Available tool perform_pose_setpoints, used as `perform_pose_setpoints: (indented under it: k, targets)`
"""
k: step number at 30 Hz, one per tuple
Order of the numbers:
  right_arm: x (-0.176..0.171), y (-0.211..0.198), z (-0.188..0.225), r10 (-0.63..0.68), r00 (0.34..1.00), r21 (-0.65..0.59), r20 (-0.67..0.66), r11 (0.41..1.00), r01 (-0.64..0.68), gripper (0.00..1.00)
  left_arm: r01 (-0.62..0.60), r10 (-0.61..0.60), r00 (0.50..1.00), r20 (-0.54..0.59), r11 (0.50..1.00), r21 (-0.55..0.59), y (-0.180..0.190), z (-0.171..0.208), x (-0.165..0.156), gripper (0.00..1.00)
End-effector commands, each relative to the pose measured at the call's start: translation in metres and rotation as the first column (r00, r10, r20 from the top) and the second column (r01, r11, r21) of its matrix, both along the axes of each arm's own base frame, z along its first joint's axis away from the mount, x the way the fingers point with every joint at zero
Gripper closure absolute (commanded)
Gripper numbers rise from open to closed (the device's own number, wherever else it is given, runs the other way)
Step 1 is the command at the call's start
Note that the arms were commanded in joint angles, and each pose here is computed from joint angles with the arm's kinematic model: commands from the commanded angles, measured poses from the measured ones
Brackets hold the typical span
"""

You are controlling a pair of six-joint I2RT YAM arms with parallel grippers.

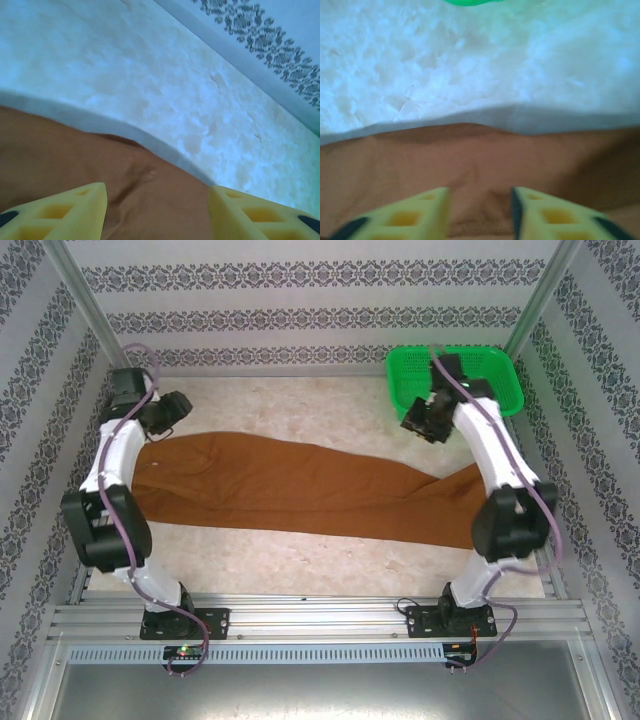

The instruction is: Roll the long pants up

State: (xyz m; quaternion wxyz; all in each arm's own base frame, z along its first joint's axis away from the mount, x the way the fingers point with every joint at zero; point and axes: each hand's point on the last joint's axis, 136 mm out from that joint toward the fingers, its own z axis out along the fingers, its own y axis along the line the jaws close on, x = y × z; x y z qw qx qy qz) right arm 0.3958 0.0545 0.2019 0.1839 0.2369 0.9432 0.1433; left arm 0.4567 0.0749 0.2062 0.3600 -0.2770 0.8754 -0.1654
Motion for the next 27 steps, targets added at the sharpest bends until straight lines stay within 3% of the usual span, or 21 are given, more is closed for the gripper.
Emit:
perform_pose_setpoints:
  k: [1,2,6,19,27]
  targets:
    - [-0.046,-0.016,-0.023,-0.034,0.995,0.024,-0.096,0.999,0.037,0.40,-0.091,0.083,0.983,-0.162,0.995,-0.043,0.006,-0.052,-0.046,0.43]
    - [-0.057,-0.020,-0.029,-0.048,0.993,0.041,-0.108,0.998,0.053,0.33,-0.115,0.106,0.978,-0.179,0.992,-0.043,0.009,-0.063,-0.058,0.42]
    - [-0.077,-0.031,-0.042,-0.098,0.989,0.084,-0.109,0.991,0.107,0.25,-0.180,0.168,0.966,-0.198,0.983,-0.042,0.025,-0.078,-0.088,0.40]
    - [-0.068,-0.074,-0.089,-0.244,0.947,0.186,-0.211,0.941,0.284,0.23,-0.207,0.196,0.949,-0.249,0.978,-0.020,0.035,-0.091,-0.095,0.41]
    - [-0.059,-0.093,-0.089,-0.287,0.935,0.215,-0.208,0.919,0.330,0.22,-0.237,0.251,0.939,-0.236,0.968,0.087,0.042,-0.056,-0.128,0.38]
